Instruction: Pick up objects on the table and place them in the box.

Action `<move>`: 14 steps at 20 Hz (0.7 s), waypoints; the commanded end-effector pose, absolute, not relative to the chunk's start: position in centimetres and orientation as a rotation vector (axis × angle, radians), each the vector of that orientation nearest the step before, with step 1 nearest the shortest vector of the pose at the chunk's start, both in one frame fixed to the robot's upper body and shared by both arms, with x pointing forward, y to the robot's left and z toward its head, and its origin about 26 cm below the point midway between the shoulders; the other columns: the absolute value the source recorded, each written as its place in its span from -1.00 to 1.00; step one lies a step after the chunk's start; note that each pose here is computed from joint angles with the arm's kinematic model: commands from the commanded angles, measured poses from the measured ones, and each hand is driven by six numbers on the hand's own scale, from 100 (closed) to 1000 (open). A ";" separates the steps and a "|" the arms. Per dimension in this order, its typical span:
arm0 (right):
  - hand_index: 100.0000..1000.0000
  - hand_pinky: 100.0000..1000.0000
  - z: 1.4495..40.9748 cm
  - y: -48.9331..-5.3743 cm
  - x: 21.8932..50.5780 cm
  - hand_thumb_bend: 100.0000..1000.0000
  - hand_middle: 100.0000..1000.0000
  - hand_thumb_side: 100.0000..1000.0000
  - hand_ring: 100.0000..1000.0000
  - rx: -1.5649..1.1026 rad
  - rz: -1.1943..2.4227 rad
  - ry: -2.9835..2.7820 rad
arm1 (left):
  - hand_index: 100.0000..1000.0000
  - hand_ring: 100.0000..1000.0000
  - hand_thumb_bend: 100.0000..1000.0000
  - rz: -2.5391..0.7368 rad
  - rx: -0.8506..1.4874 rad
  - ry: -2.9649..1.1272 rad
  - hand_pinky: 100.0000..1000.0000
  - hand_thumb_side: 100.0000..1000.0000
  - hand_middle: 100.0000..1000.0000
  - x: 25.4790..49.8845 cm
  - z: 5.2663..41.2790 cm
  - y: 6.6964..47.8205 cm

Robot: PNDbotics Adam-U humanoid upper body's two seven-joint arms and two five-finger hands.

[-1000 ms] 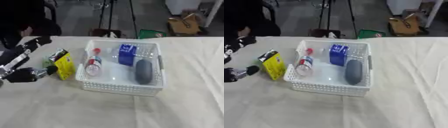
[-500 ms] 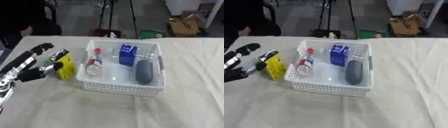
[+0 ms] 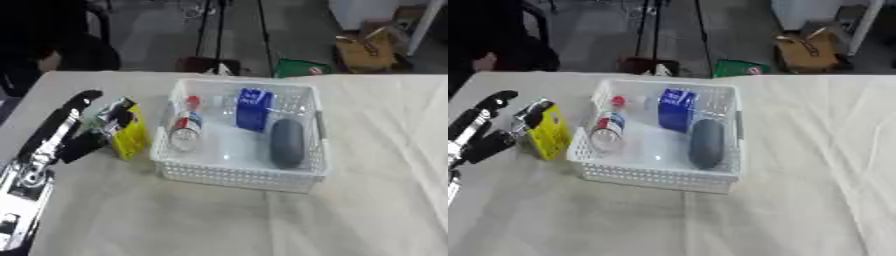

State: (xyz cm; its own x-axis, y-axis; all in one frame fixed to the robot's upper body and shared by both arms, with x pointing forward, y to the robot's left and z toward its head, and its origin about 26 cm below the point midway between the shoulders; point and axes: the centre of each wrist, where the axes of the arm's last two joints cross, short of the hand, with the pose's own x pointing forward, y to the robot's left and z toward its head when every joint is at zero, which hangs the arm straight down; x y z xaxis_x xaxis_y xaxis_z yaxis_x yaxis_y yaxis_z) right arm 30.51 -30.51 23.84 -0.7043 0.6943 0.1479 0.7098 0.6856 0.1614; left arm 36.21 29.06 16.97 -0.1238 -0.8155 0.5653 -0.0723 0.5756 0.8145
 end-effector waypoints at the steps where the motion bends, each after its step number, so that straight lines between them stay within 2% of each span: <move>1: 0.62 0.51 24.6 -30.5 30.2 -1.00 0.17 1.00 0.47 -1.173 -0.318 -2.846 | 1.00 1.00 0.16 -0.757 0.822 -1.584 1.00 0.69 1.00 36.1 18.1 28.9; 14: 0.62 0.51 24.6 -30.4 30.2 -1.00 0.17 1.00 0.47 -1.165 -0.317 -2.847 | 1.00 1.00 0.12 -0.749 0.990 -1.494 1.00 0.70 1.00 36.5 17.4 29.3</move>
State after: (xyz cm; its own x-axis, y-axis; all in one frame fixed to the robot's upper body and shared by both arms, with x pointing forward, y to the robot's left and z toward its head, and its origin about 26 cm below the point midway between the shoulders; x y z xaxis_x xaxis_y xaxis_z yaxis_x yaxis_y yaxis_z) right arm 30.51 -30.50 23.85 -0.7064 0.6920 0.1485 0.7077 0.6876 0.1621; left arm 36.49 28.88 16.51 -0.0135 -0.8847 0.4660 -0.1367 0.4633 0.8756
